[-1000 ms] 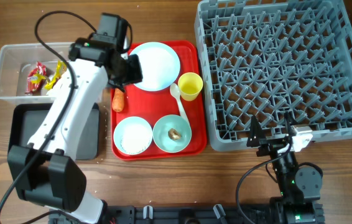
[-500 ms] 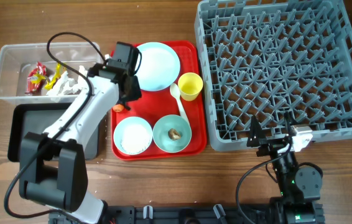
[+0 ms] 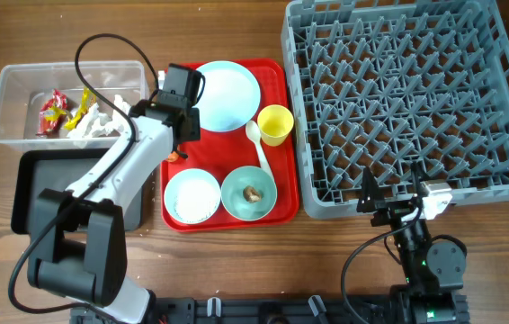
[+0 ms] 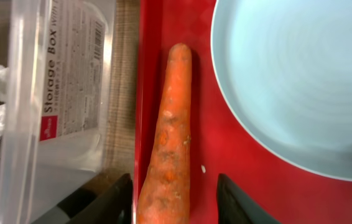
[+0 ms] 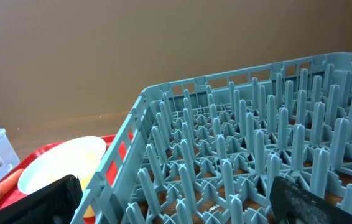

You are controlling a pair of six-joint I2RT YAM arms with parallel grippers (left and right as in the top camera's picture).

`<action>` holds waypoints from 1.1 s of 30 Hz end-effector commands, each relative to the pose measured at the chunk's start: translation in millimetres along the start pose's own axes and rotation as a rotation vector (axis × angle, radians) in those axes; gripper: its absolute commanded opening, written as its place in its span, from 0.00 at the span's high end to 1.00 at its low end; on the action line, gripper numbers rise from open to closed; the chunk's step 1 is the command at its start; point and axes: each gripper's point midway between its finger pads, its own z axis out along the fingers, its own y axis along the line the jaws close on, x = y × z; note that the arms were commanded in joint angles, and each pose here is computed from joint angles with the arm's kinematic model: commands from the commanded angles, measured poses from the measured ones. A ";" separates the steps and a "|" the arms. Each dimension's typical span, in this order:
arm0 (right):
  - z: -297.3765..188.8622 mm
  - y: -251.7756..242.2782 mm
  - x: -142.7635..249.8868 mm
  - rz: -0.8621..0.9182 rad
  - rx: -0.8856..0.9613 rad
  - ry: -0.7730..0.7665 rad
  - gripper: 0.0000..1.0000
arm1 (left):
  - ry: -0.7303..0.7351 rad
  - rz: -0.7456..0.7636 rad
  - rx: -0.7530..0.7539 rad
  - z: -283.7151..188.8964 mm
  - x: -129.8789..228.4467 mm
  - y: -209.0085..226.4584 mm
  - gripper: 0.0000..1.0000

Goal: Sort waste into correct bins and load items into the dishwasher rack
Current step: 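Lower left gripper onto the carrot on the red tray and grasp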

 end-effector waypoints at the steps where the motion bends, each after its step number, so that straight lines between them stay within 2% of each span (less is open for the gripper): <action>1: 0.0 -0.6 -1.3 0.007 0.005 -0.007 0.00 | 0.039 0.030 -0.004 17.1 23.0 0.9 0.53; 14: 0.0 -0.6 -1.3 0.006 0.005 -0.007 0.00 | 0.023 0.023 0.009 34.6 41.7 -1.3 0.49; 21: 0.0 -0.6 -1.3 0.006 0.005 -0.007 0.00 | 0.025 0.015 0.121 33.1 40.1 -21.3 0.59; 33: 0.0 -0.6 -1.3 0.006 0.005 -0.007 0.00 | 0.010 0.005 0.126 32.2 35.5 -22.0 0.56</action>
